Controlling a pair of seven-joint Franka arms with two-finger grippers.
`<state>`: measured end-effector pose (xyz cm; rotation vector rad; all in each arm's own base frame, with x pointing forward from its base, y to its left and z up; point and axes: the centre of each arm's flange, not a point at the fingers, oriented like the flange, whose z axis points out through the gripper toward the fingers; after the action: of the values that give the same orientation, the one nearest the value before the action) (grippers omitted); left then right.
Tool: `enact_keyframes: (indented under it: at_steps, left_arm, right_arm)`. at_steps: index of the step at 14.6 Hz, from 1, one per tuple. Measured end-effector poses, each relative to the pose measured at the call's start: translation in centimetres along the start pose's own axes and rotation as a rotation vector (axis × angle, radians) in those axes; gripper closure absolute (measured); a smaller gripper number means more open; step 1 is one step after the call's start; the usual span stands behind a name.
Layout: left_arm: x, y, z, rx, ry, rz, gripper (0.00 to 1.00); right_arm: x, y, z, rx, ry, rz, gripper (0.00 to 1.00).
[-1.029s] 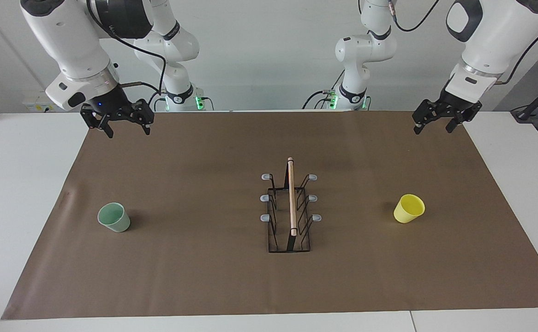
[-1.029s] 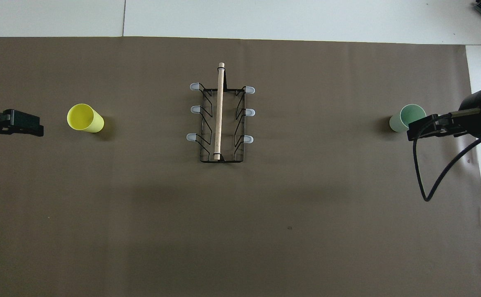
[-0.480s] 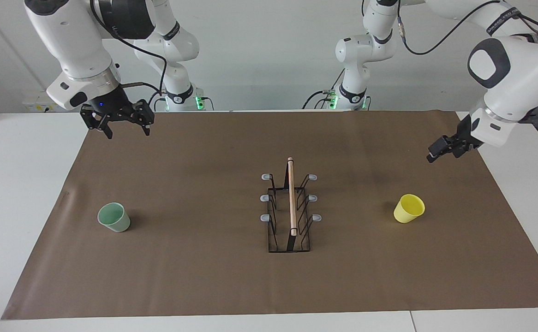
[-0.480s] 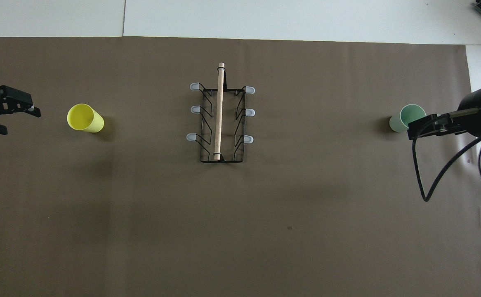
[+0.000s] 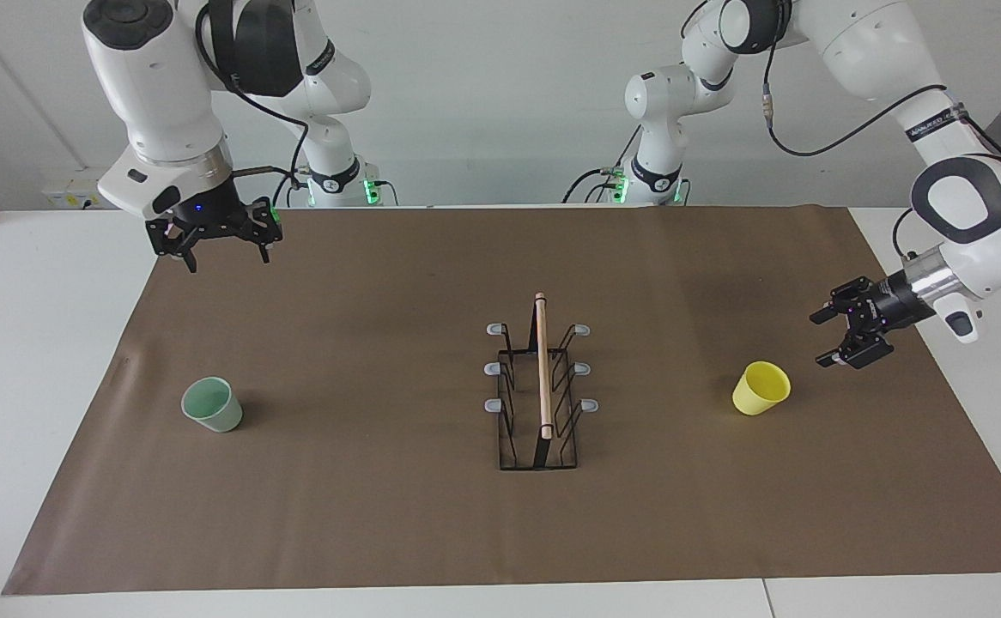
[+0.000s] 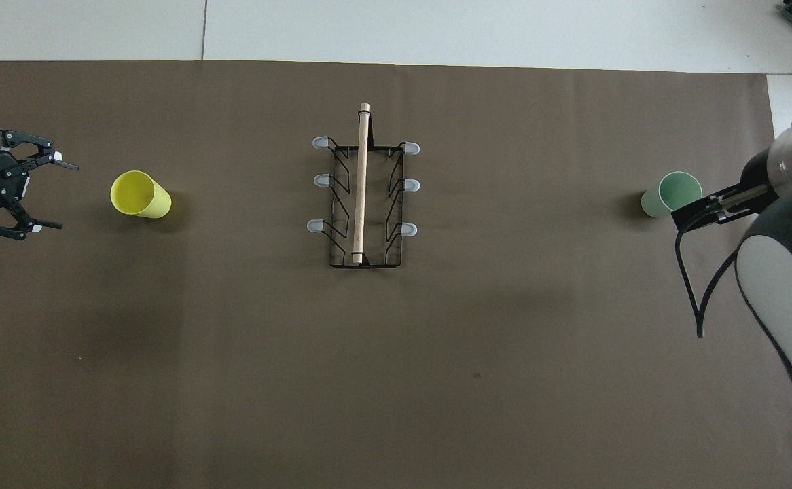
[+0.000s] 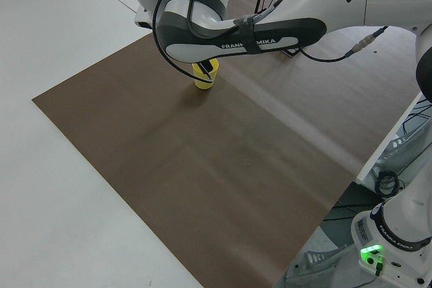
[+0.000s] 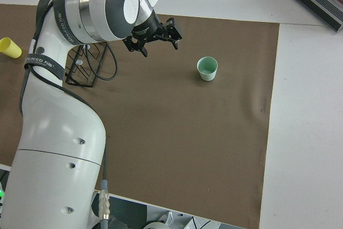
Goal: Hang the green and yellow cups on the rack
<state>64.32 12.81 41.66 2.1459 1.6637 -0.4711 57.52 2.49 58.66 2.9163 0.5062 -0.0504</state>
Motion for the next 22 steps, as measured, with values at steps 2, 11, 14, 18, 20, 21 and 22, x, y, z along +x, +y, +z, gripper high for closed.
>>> enact_keyframes:
  at_steps: [2,11,14,18,20,21,22]
  left_arm:
    - [1.5,0.0,0.3,-0.063,-0.036,-0.154,0.00]
    - [9.6,-7.7,5.3,-0.337,-0.318,-0.601,0.00]
    - [9.8,-10.2,7.6,-0.426,-0.417,-0.618,0.00]
    - [8.8,-12.4,10.7,-0.523,-0.484,-0.538,0.00]
    - [8.2,-12.8,12.2,-0.557,-0.506,-0.510,0.00]
    - [8.1,-13.0,12.8,-0.571,-0.517,-0.510,0.00]
    - [8.0,-13.0,13.2,-0.585,-0.526,-0.510,0.00]
  right_arm:
    - [0.1,0.4,0.4,-0.047,-0.016,-0.141,0.00]
    - [2.4,-3.0,6.8,-0.352,-0.265,-0.895,0.00]
    - [4.2,-5.7,12.9,-0.420,-0.325,-1.031,0.00]
    - [4.6,-6.6,18.2,-0.487,-0.332,-1.152,0.00]
    - [4.7,-7.2,20.1,-0.503,-0.332,-1.200,0.00]
    - [4.8,-7.5,21.0,-0.504,-0.336,-1.218,0.00]
    - [5.0,-7.8,22.0,-0.505,-0.344,-1.238,0.00]
